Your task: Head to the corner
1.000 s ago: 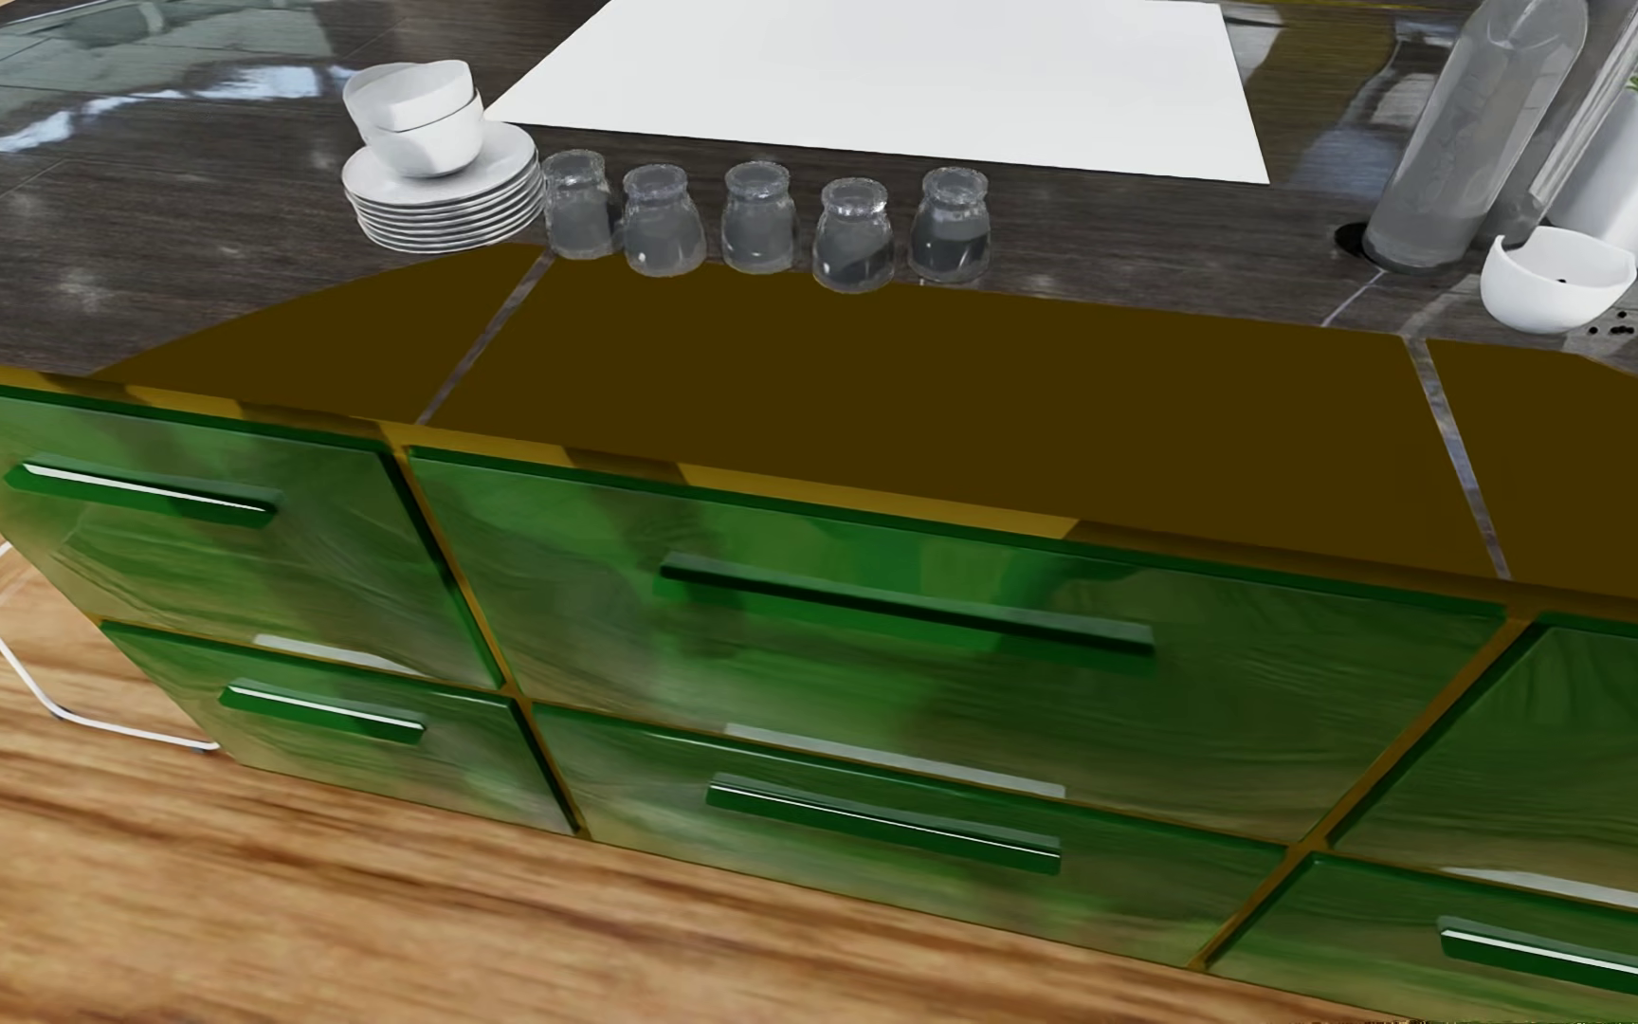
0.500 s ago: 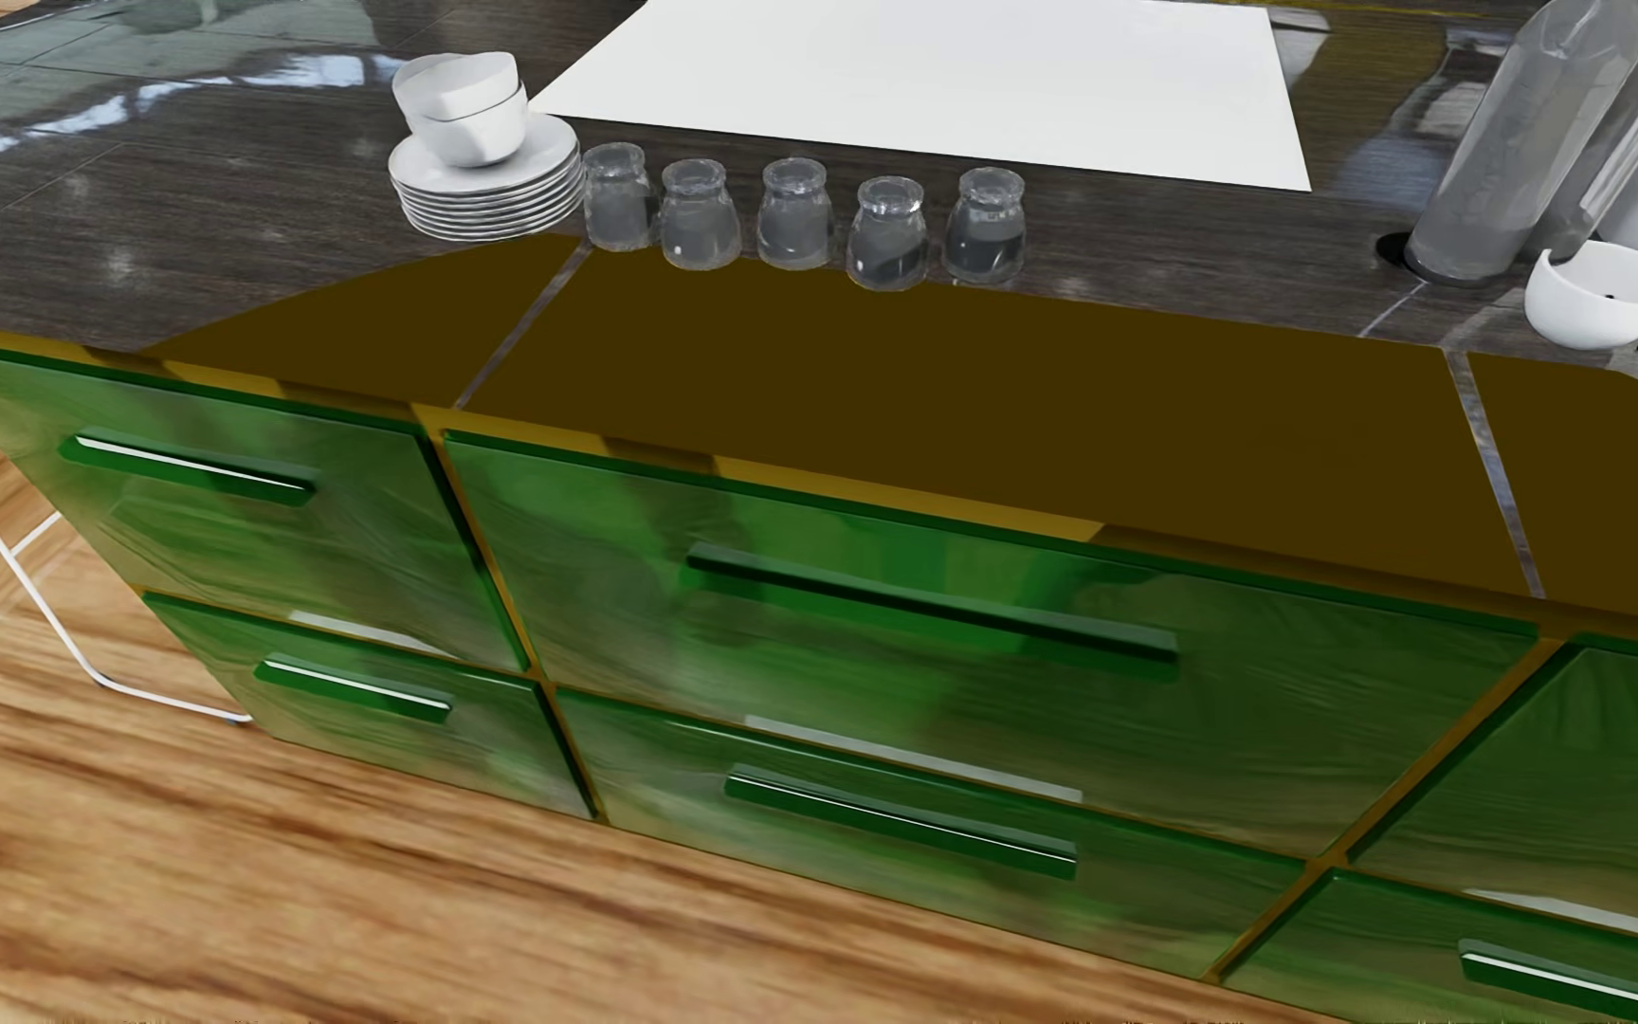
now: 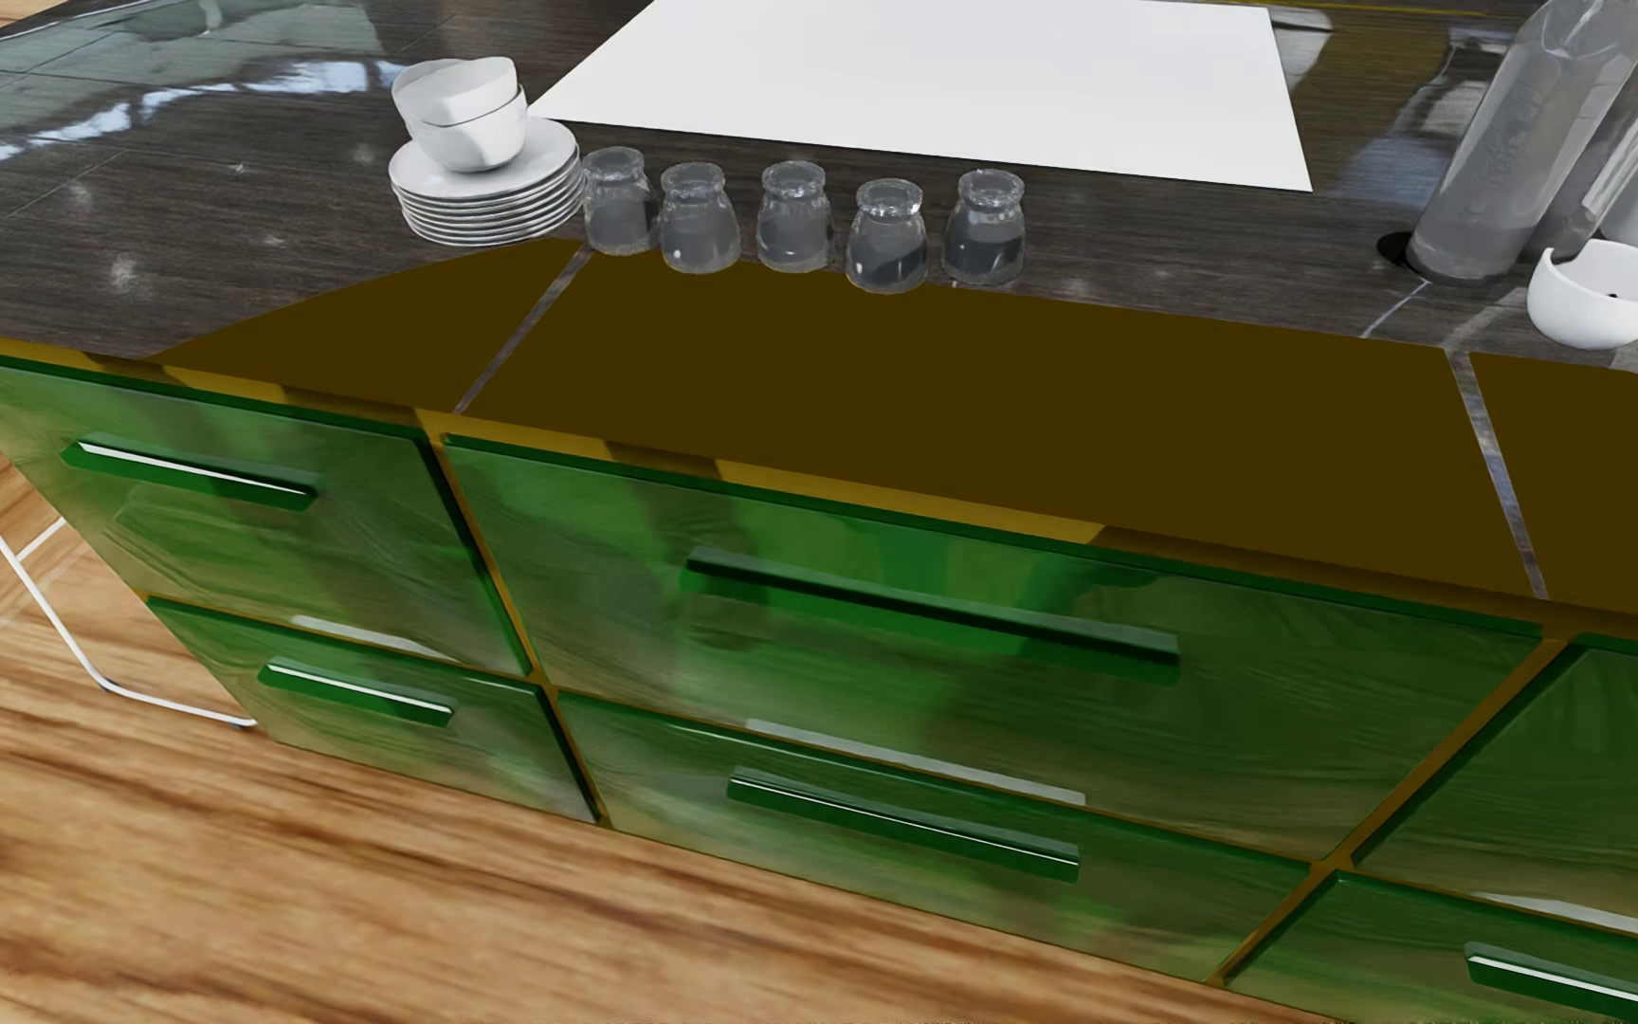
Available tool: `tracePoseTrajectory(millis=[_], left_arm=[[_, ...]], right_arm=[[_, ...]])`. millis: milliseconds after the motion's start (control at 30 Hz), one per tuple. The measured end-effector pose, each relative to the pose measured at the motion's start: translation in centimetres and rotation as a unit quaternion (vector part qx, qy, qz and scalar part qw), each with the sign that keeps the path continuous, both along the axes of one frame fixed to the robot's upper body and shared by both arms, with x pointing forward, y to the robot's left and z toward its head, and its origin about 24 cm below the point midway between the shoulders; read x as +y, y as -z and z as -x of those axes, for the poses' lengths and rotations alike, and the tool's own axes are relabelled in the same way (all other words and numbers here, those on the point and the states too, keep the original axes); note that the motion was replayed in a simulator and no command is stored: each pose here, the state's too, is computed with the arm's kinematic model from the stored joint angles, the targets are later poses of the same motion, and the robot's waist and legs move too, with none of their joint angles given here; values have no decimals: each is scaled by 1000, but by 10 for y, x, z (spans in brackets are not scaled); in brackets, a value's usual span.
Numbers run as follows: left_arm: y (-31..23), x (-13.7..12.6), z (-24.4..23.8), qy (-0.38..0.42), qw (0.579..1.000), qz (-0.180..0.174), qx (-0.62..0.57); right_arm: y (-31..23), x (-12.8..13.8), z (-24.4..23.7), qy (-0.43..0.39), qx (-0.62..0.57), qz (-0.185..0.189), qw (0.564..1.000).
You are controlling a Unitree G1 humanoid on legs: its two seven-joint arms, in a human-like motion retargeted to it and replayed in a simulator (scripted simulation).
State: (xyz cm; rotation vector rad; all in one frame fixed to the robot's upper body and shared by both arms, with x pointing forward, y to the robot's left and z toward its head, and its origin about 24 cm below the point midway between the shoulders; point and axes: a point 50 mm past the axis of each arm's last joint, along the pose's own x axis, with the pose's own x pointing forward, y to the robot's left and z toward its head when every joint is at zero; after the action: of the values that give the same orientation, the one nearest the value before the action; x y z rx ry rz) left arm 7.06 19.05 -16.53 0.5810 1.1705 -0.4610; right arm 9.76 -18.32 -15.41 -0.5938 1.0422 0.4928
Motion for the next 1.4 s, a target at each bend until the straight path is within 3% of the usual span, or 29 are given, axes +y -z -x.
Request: tracePoseTrajectory(millis=[367, 767, 1400], left_arm=[[1, 3, 0, -12, 1000, -6, 4], [0, -3, 2, -35, 999, 11, -4], [1, -20, 5, 15, 999, 28, 1]], right_arm=[[0, 2, 0, 3, 0, -3, 1000], [0, 2, 4, 31, -1, -12, 999], [0, -2, 0, 25, -3, -3, 1000]])
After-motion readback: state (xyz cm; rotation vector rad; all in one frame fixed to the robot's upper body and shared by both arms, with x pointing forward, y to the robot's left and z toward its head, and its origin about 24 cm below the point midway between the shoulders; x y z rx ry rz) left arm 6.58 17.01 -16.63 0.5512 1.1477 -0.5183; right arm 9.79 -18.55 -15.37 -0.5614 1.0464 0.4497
